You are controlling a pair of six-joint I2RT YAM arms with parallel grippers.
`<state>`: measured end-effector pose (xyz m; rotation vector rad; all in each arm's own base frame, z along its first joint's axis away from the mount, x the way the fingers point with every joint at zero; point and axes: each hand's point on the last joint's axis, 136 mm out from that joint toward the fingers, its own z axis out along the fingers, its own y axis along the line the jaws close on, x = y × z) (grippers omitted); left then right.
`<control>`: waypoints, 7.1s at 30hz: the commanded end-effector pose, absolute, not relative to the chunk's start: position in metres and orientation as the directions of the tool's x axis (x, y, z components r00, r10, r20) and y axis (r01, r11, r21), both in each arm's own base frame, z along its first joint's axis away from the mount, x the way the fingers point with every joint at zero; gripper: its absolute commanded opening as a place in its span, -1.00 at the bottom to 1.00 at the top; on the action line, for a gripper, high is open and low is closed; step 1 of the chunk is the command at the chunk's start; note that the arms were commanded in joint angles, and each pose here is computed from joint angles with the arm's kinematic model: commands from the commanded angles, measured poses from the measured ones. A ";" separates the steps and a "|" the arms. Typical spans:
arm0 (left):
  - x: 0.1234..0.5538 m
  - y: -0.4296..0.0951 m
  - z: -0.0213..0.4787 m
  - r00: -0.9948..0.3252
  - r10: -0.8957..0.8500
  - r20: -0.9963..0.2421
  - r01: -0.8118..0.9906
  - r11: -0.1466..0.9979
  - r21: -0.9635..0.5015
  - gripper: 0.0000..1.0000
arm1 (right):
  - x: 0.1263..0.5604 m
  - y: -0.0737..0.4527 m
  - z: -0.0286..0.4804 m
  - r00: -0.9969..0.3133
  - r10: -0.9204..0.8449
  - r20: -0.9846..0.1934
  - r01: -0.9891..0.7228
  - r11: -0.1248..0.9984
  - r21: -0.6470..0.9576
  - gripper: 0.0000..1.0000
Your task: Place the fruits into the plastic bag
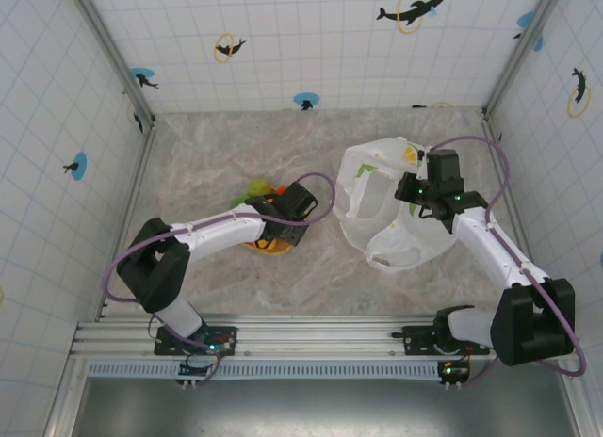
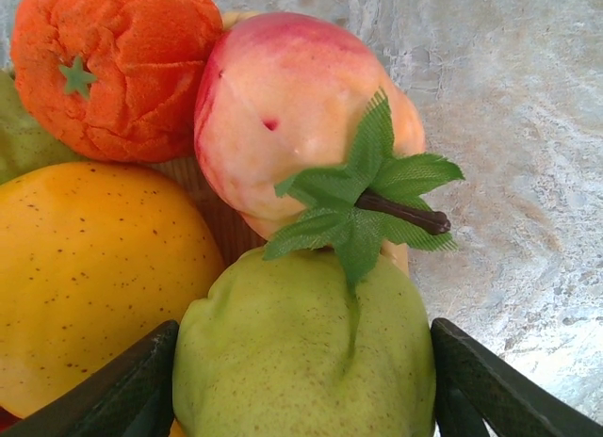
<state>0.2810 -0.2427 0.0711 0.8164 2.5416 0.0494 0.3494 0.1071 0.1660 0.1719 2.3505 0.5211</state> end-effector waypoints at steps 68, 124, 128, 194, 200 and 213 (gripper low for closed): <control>0.302 -0.493 0.110 -0.603 -0.085 -0.793 0.605 0.599 -0.525 0.55 | 0.313 0.150 0.176 -0.758 0.615 -0.218 0.072 0.411 0.909 -1.00; 0.210 -0.428 0.127 -0.762 0.167 -0.625 0.632 0.402 -0.663 -1.00 | 0.337 0.094 0.167 -0.777 0.337 -0.532 -0.011 0.837 0.547 -1.00; 0.189 -0.426 0.184 -0.736 0.157 -0.658 0.674 0.258 -0.692 -1.00 | 0.342 0.074 0.195 -0.744 0.227 -0.628 -0.022 0.932 0.362 -1.00; 0.254 -0.184 0.073 -0.862 0.243 -0.444 0.340 0.928 -0.152 0.68 | 0.354 0.127 0.195 -0.715 0.352 -0.604 -0.101 0.803 0.587 -1.00; 0.259 -0.187 0.065 -0.862 0.256 -0.438 0.348 0.926 -0.143 0.69 | 0.351 0.126 0.194 -0.713 0.355 -0.605 -0.099 0.803 0.587 -1.00; 0.266 -0.192 0.054 -0.872 0.228 -0.434 0.322 0.934 -0.156 0.53 | 0.347 0.124 0.192 -0.715 0.355 -0.603 -0.097 0.803 0.588 -1.00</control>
